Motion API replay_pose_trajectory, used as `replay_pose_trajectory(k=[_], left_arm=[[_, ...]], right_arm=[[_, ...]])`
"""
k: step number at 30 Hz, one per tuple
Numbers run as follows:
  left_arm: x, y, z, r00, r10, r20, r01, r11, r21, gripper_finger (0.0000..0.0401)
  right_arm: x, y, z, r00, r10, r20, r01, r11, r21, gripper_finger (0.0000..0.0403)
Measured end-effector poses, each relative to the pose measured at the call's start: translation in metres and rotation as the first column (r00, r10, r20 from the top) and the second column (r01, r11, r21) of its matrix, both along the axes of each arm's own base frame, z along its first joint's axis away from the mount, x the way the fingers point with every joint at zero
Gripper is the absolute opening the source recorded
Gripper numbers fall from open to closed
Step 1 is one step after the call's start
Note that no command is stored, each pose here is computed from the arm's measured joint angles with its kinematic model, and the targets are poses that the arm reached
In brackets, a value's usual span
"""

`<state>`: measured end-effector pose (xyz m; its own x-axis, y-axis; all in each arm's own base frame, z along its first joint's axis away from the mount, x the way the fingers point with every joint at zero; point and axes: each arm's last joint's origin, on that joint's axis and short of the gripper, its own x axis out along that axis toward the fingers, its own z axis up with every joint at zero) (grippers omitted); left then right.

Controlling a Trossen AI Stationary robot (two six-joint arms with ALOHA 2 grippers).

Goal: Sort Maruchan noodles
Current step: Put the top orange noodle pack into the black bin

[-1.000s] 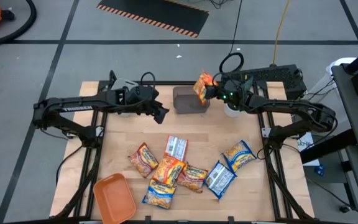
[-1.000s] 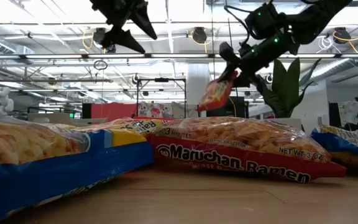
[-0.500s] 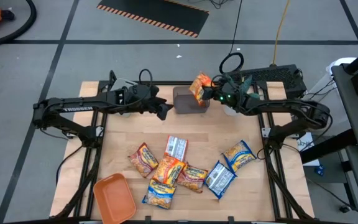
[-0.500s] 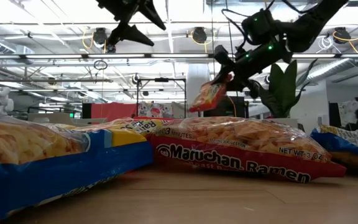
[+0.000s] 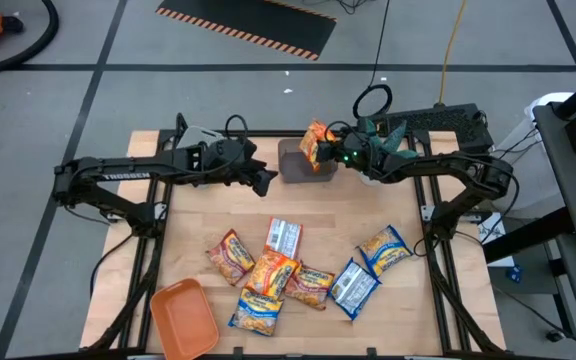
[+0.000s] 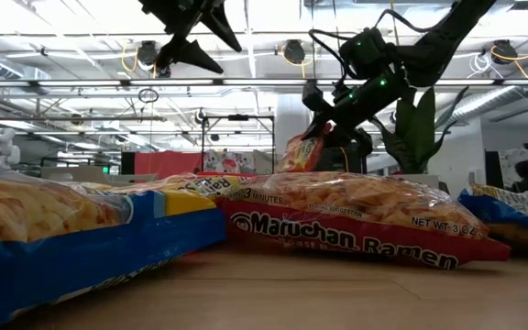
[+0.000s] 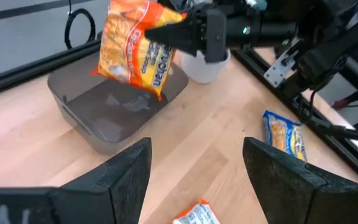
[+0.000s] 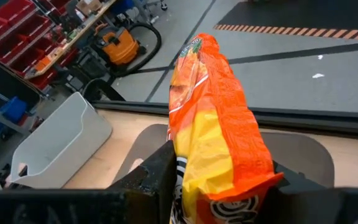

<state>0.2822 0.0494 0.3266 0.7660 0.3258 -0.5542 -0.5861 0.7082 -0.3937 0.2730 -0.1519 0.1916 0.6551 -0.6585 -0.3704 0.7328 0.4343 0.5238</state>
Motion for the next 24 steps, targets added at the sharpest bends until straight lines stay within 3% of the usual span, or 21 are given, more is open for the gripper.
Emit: replay_pose_trajectory(k=[7, 15, 20, 24], left_arm=[[0.004, -0.005, -0.004, 1.000, 0.010, 0.000, -0.010, 0.999, -0.035, 0.0257], [0.004, -0.005, -0.008, 0.999, 0.031, -0.026, -0.032, 0.998, -0.062, 0.0257], [0.000, -0.006, -0.014, 0.995, 0.051, -0.089, -0.060, 0.993, -0.103, 0.0257], [-0.004, -0.007, -0.018, 0.989, 0.031, -0.144, -0.050, 0.990, -0.132, 0.0257]], right_arm=[[-0.002, 0.001, -0.008, 0.998, 0.000, -0.061, 0.002, 0.999, 0.033, 0.0127], [-0.003, 0.002, -0.011, 0.993, 0.021, -0.112, -0.016, 0.999, 0.046, 0.0185], [-0.010, 0.005, 0.000, 0.992, 0.078, -0.103, -0.071, 0.995, 0.069, 0.0215], [-0.017, 0.008, 0.014, 0.990, 0.091, -0.107, -0.089, 0.996, 0.029, 0.0223]])
